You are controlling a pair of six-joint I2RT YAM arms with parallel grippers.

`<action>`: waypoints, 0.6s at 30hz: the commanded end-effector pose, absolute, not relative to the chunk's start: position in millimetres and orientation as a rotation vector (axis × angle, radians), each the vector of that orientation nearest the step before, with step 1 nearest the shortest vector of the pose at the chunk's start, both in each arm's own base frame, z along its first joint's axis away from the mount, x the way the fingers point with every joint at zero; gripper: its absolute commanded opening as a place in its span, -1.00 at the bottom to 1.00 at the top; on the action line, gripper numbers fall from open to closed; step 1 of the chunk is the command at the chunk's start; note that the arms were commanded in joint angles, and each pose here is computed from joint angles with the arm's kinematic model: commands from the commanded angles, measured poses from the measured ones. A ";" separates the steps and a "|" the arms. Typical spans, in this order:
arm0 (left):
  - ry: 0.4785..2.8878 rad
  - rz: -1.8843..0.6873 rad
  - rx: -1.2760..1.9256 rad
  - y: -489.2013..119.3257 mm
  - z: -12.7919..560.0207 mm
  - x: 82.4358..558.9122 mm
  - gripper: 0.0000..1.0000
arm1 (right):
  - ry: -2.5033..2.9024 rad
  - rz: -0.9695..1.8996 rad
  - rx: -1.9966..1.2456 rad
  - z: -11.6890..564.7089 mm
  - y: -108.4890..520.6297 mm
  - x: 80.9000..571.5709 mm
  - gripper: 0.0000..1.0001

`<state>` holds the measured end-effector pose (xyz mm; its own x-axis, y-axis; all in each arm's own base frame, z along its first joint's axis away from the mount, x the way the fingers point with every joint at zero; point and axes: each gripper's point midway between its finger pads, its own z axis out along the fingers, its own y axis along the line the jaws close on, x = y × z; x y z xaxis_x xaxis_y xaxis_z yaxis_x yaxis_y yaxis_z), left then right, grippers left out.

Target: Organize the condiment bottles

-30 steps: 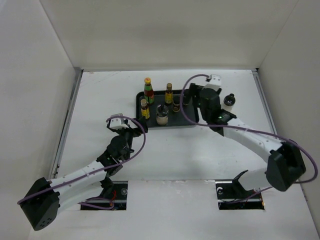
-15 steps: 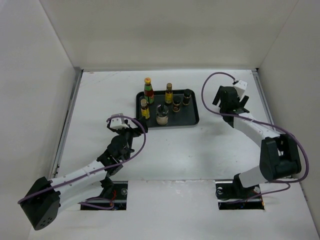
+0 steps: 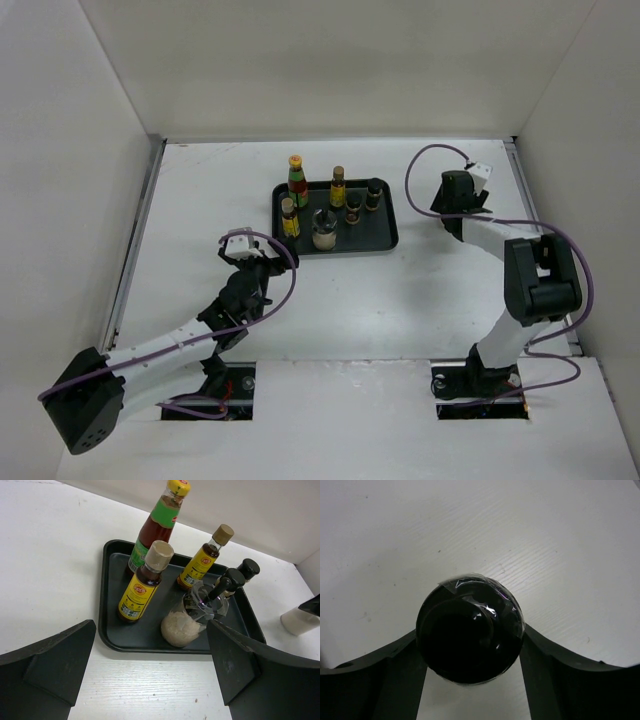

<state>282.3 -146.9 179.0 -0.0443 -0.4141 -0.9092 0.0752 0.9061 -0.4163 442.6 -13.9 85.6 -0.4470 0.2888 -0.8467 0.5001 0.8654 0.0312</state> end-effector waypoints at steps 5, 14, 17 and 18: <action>1.511 -0.456 -0.283 -150.9 199.0 281.3 0.91 | 1.844 -0.191 0.598 138.3 -9.8 455.0 0.15; 1.508 -0.465 -0.281 -153.2 201.2 279.9 0.91 | 1.818 -0.106 0.462 163.0 51.1 415.9 0.14; 1.506 -0.469 -0.280 -154.1 202.3 279.5 0.91 | 1.810 -0.056 0.389 175.7 86.0 410.1 0.15; 1.504 -0.470 -0.280 -154.0 202.7 279.4 0.91 | 1.804 -0.034 0.367 181.6 98.2 409.6 0.15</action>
